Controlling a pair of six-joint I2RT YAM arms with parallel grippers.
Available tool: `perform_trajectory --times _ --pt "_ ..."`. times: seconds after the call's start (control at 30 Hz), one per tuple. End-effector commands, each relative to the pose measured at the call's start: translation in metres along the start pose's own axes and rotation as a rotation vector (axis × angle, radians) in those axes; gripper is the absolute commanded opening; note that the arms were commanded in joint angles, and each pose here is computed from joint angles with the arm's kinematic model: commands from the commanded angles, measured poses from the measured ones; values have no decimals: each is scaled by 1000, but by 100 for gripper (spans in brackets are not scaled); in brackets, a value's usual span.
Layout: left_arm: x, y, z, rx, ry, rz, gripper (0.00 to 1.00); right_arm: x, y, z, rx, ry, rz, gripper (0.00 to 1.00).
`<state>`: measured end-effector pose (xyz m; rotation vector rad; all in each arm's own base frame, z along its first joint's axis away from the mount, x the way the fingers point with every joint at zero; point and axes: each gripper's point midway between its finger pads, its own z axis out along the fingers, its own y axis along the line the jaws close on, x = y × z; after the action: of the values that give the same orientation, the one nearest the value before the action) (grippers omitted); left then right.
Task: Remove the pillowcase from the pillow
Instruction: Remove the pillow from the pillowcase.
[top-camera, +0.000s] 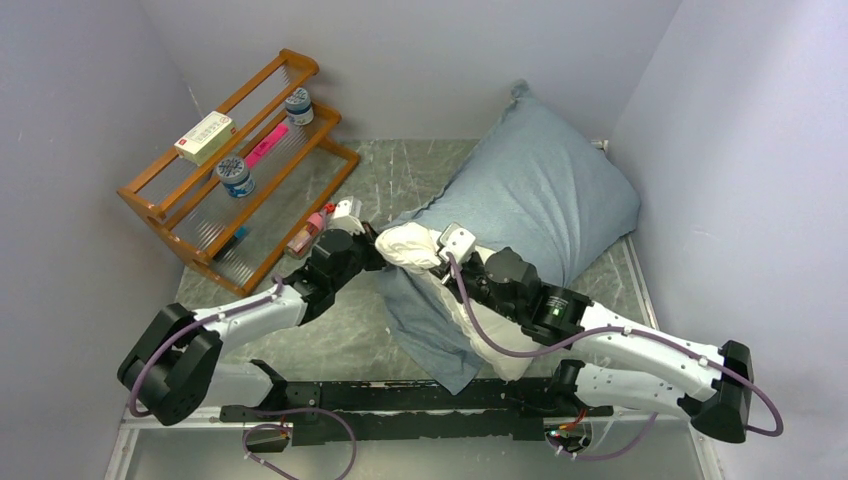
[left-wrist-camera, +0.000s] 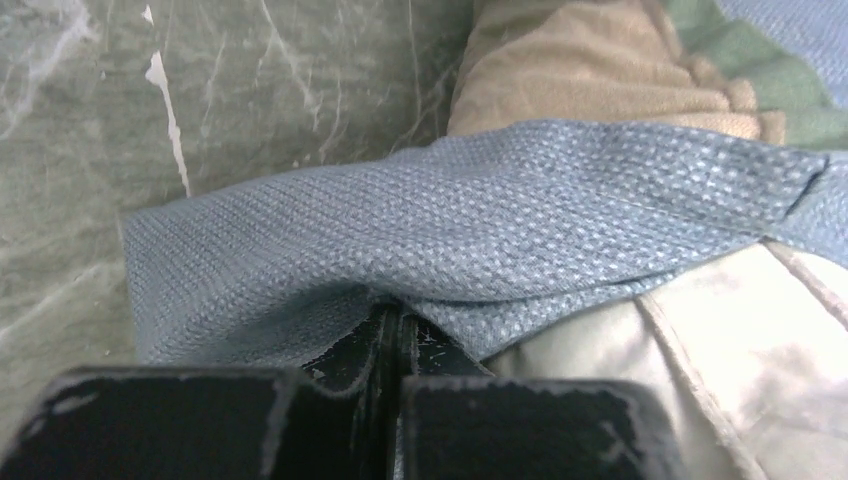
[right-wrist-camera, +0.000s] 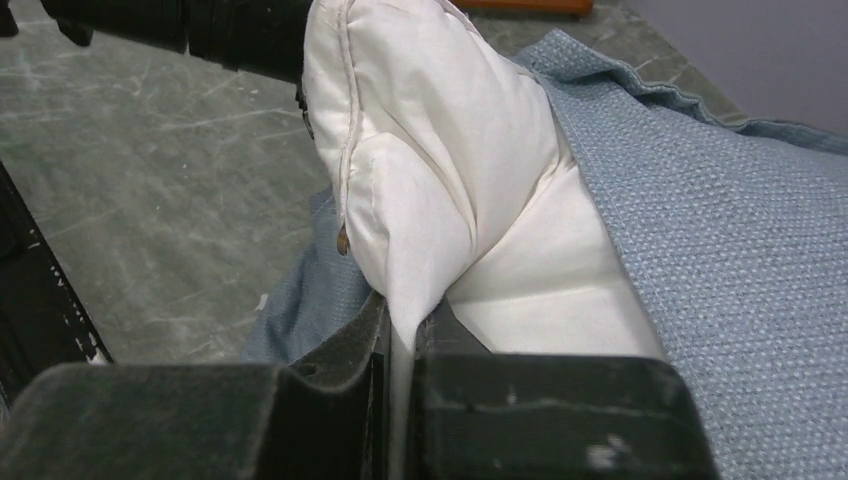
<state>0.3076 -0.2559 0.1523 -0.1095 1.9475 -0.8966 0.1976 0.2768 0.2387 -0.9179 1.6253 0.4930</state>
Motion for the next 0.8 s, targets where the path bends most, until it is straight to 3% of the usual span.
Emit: perform_trajectory --times 0.0,0.2,0.47,0.77 --pt "-75 -22 10 21 -308 -112 5 -113 1 -13 -34 -331 67 0" --pt "-98 -31 30 19 -410 -145 12 -154 -4 -14 -24 -426 77 0" --pt "-74 -20 51 -2 -327 -109 27 -152 -7 4 13 -418 96 0" --pt "-74 10 9 -153 -312 -40 65 -128 -35 35 118 -330 136 0"
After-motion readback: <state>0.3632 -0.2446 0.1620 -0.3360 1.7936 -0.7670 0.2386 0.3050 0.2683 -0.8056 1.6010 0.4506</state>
